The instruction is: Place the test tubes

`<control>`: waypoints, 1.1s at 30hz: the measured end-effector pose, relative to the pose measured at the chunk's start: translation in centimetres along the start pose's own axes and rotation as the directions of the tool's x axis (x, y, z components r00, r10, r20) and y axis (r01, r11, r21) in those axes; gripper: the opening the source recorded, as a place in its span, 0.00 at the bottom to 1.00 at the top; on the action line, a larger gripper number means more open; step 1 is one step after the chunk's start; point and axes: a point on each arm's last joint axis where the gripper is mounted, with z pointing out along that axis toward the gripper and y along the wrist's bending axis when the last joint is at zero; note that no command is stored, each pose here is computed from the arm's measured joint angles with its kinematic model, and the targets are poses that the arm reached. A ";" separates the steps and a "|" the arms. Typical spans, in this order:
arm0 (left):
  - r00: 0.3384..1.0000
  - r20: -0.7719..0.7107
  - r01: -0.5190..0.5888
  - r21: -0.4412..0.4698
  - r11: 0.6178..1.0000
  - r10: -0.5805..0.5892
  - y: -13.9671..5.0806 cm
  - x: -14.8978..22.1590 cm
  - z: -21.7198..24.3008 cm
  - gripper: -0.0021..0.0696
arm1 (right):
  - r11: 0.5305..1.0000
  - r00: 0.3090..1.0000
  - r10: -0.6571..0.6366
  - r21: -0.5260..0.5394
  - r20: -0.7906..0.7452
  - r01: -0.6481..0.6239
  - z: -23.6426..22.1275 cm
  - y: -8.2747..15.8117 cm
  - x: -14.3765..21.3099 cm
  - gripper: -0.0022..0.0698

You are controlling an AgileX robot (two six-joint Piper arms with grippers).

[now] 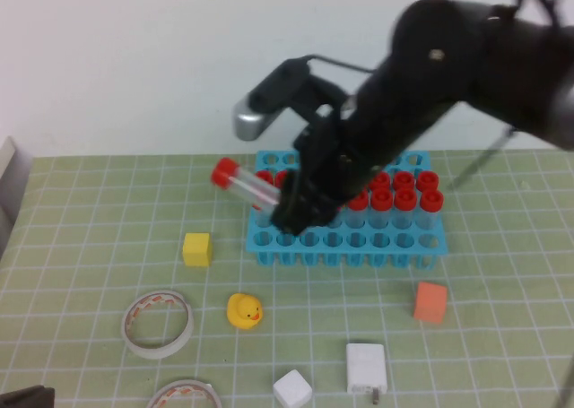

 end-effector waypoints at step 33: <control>0.876 0.461 0.145 0.022 0.989 -0.139 0.5 -4.0 -0.7 0.03 | 0.920 0.716 -0.231 0.388 0.659 -0.061 -7.3 10.1 15.8 0.36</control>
